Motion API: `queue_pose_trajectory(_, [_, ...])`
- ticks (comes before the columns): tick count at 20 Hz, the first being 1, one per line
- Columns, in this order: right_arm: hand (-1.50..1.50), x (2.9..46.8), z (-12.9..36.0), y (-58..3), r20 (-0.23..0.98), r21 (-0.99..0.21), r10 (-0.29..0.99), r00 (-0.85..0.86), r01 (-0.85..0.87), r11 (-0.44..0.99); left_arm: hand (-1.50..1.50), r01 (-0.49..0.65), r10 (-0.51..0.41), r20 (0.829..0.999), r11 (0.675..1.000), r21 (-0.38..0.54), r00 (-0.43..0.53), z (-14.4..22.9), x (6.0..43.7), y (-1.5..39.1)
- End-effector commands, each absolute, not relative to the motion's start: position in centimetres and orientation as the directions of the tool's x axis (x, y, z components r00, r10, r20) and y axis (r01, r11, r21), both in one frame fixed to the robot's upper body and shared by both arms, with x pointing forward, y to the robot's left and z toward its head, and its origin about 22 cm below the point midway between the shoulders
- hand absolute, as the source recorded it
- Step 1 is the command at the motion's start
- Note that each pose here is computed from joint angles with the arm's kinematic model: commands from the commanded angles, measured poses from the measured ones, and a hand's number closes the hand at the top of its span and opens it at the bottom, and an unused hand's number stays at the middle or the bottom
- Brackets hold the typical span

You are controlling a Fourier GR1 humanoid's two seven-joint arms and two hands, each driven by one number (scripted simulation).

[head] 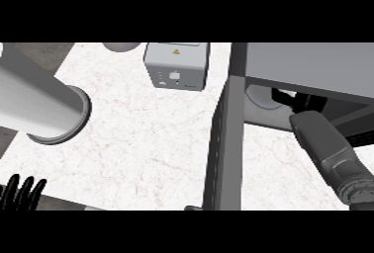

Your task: Pick up the milk, place it into the microwave and close the microwave

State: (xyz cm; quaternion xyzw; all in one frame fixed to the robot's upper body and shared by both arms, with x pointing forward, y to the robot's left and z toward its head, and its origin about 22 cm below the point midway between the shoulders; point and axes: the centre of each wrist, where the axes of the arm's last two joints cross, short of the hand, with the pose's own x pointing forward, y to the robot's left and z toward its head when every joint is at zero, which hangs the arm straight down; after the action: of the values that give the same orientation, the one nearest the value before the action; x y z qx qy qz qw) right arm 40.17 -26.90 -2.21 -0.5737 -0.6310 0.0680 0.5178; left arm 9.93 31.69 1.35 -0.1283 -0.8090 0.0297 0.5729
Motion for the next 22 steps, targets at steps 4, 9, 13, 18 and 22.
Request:
queue_pose_trajectory(4, [-1.5, 41.2, -1.5, -23.3, 0.502, -0.743, 0.865, 0.0, 0.511, 0.432, -1.5, 0.18, 0.245, 0.922, 0.964, -0.197, -0.3, 1.2, 10.5, 30.9])
queue_pose_trajectory(9, [-1.5, 41.4, -1.5, -21.3, 0.528, -0.749, 0.848, -0.05, 0.443, 0.493, -1.5, 0.166, 0.227, 0.927, 0.969, -0.184, -0.299, 1.1, 10.8, 31.7])
queue_pose_trajectory(13, [-1.5, 41.5, -1.5, -19.4, 0.573, -0.736, 0.817, -0.072, 0.392, 0.551, -1.5, 0.167, 0.238, 0.918, 0.967, -0.193, -0.318, 1.0, 10.8, 31.5])
queue_pose_trajectory(18, [-1.5, 41.8, -0.9, -18.5, 0.665, -0.666, 0.739, -0.112, 0.358, 0.654, -1.5, 0.17, 0.235, 0.919, 0.967, -0.189, -0.315, 0.5, 10.9, 31.7])
queue_pose_trajectory(22, [-1.5, 41.6, -1.1, -17.4, 0.743, -0.573, 0.644, -0.181, 0.324, 0.753, -1.5, 0.162, 0.245, 0.918, 0.966, -0.202, -0.313, 0.2, 11.1, 31.4])
